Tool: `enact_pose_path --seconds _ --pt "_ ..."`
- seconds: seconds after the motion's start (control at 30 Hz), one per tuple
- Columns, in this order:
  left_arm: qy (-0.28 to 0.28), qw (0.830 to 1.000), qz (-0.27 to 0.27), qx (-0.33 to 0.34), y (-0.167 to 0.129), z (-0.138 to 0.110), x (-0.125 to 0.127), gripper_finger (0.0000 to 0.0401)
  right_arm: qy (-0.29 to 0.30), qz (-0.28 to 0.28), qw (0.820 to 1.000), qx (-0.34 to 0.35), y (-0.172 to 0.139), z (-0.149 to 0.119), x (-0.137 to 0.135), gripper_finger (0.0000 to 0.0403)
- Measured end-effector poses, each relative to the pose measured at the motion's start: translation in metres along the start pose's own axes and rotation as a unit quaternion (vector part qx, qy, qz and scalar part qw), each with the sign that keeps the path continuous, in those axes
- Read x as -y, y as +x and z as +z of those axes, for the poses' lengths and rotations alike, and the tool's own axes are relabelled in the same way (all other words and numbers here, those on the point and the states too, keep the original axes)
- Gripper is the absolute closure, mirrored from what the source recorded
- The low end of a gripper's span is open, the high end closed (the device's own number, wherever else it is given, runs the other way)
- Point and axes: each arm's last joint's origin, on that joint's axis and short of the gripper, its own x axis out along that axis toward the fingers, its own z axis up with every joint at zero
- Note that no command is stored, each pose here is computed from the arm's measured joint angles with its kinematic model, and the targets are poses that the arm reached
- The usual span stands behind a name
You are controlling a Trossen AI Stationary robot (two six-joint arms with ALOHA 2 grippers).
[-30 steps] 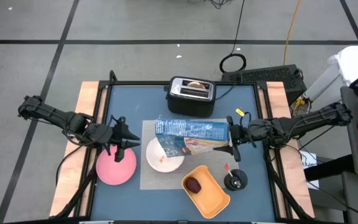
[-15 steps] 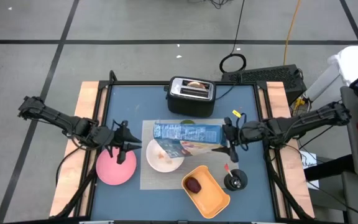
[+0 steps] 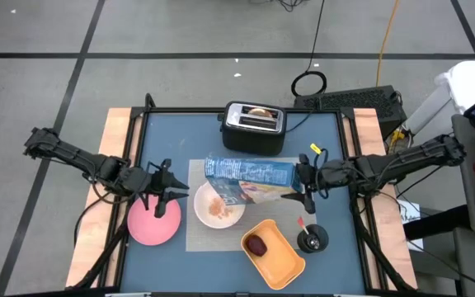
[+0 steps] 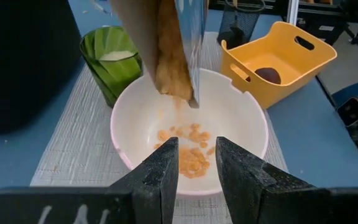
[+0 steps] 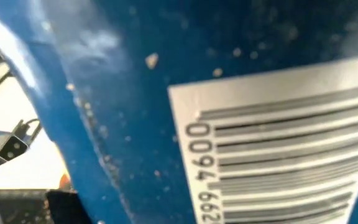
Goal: Arrange a breakfast setting
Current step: Pour the cereal into the white bowl
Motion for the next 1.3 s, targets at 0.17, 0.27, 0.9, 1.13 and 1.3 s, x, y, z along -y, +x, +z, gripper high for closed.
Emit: enact_pose_path --seconds 0.17,0.27,0.9,1.13,1.3 --pt "-0.018 1.0 0.0 0.0 0.0 0.0 0.0 0.0288 0.003 -0.002 1.0 -0.007 -0.0001 -0.0011 0.0002 0.0143" --pt "-0.028 1.0 0.0 0.0 0.0 0.0 0.0 0.0288 -0.01 0.0 1.0 0.001 -0.0001 0.0003 -0.0001 0.0143" --pt "-0.011 1.0 -0.006 0.024 -0.0001 0.0047 0.0012 0.0288 -0.011 0.0 1.0 -0.001 -0.0002 0.0 0.0001 0.0143" --pt "-0.007 1.0 -0.006 0.024 -0.0001 0.0047 0.0012 0.0288 0.004 0.0 1.0 0.005 0.001 0.0008 -0.0002 0.0142" --pt "-0.007 1.0 -0.006 0.023 -0.0001 0.0046 0.0012 0.0288 0.0 0.003 1.0 0.018 0.0005 0.0035 -0.0006 0.0142"
